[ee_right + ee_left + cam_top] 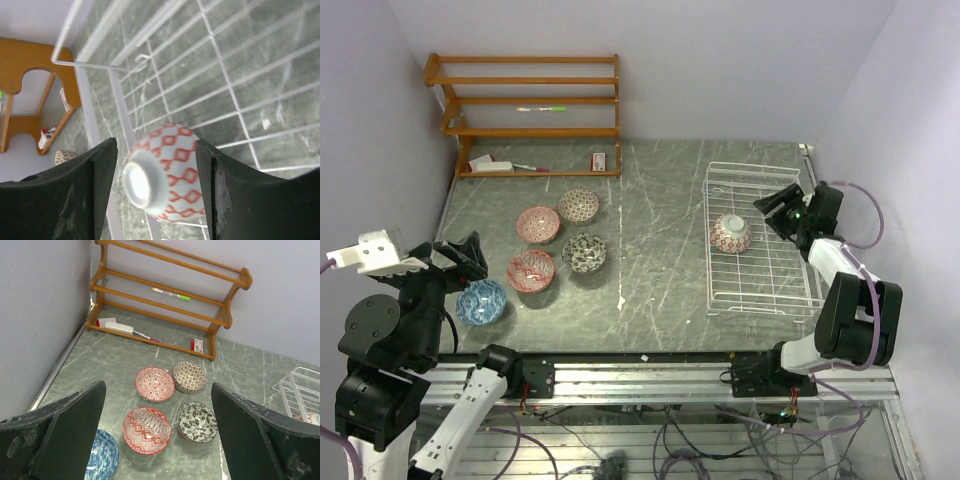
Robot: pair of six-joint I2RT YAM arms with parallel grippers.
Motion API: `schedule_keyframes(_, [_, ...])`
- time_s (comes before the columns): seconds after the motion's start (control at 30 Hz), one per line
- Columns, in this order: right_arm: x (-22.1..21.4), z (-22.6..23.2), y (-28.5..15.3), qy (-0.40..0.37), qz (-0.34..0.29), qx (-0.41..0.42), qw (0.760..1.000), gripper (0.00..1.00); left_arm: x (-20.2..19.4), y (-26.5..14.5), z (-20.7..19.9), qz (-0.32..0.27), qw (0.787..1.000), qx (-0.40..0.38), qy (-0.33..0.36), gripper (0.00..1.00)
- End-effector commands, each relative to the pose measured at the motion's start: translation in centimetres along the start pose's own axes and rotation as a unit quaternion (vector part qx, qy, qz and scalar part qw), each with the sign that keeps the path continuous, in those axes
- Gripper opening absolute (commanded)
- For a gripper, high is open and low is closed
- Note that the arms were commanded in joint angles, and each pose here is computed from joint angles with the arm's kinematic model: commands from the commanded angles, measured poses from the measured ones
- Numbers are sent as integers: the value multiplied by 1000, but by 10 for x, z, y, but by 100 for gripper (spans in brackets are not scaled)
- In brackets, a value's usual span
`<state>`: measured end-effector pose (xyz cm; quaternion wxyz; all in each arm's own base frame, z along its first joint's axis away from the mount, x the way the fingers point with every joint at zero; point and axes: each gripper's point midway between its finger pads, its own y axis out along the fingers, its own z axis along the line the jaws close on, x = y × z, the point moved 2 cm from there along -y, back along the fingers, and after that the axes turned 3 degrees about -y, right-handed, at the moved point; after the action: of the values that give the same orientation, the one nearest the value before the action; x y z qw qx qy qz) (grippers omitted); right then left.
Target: Load the bowls into the dish rack
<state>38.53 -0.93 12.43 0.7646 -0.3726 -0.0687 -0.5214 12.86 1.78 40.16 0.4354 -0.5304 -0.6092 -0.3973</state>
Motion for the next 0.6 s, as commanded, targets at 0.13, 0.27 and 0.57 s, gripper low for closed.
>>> schedule_keyframes(0.13, [2,48,6,-187,-6,-68,980,68,3,0,-2,-8,1000,-7,-2,98])
schedule_keyframes(0.27, [-1,59,16,-230,-7,-92,969,68,4,-3,1,-9,1000,-1,-1,98])
schedule_keyframes(0.57, [-12,46,37,-285,14,-152,946,68,0,-7,7,-8,1000,4,8,98])
